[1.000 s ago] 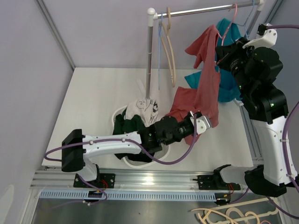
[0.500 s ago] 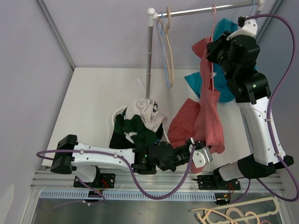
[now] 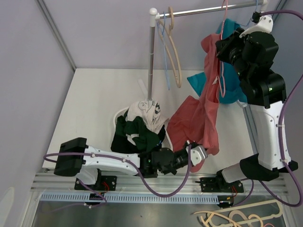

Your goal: Remove the t-shirt from the hanger

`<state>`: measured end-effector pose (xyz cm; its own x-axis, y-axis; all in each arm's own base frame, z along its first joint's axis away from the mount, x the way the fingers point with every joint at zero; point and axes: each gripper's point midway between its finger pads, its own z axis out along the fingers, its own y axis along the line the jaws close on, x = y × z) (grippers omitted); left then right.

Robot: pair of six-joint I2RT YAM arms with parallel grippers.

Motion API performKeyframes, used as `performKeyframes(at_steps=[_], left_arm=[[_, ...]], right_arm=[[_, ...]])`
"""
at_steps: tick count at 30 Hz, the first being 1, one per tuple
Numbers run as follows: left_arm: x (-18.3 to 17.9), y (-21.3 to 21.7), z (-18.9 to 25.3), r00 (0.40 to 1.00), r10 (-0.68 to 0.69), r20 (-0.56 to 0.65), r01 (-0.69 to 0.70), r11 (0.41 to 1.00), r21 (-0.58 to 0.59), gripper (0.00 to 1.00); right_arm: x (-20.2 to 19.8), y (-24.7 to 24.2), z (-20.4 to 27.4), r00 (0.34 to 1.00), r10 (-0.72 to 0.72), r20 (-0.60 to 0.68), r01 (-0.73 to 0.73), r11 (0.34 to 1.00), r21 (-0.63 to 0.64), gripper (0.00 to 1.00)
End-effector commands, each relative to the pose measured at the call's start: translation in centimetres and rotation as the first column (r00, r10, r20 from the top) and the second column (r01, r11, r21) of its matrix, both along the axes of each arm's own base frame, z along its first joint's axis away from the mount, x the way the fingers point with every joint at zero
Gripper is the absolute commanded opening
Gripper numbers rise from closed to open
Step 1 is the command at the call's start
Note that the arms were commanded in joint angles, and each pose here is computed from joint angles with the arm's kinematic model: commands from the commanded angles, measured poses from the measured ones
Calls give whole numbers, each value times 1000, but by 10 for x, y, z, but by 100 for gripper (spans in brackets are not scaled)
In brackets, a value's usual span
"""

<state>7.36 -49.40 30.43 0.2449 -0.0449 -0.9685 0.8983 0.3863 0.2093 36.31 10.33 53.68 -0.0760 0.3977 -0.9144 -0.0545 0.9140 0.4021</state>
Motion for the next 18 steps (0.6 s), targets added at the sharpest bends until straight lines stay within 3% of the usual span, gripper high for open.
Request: performKeyframes(at_steps=[1,3,6,10,12,13,14,16,18], left_arm=[[25,3,6,995,24,-101,-30,997,-64,1],[44,6,3,986,29,-161,-36,999,-36,1],[95,6,40,974,135,-183,-148,987,-58,1],[150,8,69,948,259,-188,-265,964,-10,1],[164,9,84,939,276,-207,-289,957,-34,1],[180,11,70,925,305,-225,-309,951,18,1],[185,10,97,918,294,-266,-314,949,-36,1],[198,8,80,903,305,-302,-311,950,32,1],[197,8,95,911,290,-294,-302,953,5,1]], right_arm=[[-22,-4,62,981,30,192,-44,996,71,0],[-35,-2,54,983,58,172,-72,994,77,0],[-52,1,41,985,102,136,-114,990,87,0],[-70,10,7,983,181,-4,-181,980,80,0],[-75,18,-8,972,229,-48,-225,971,81,0],[-85,17,-6,970,240,-36,-236,968,82,0],[-88,16,-7,969,243,-36,-239,968,81,0],[-98,10,-3,972,233,-19,-231,970,70,0],[-99,-1,3,983,185,1,-185,982,44,0]])
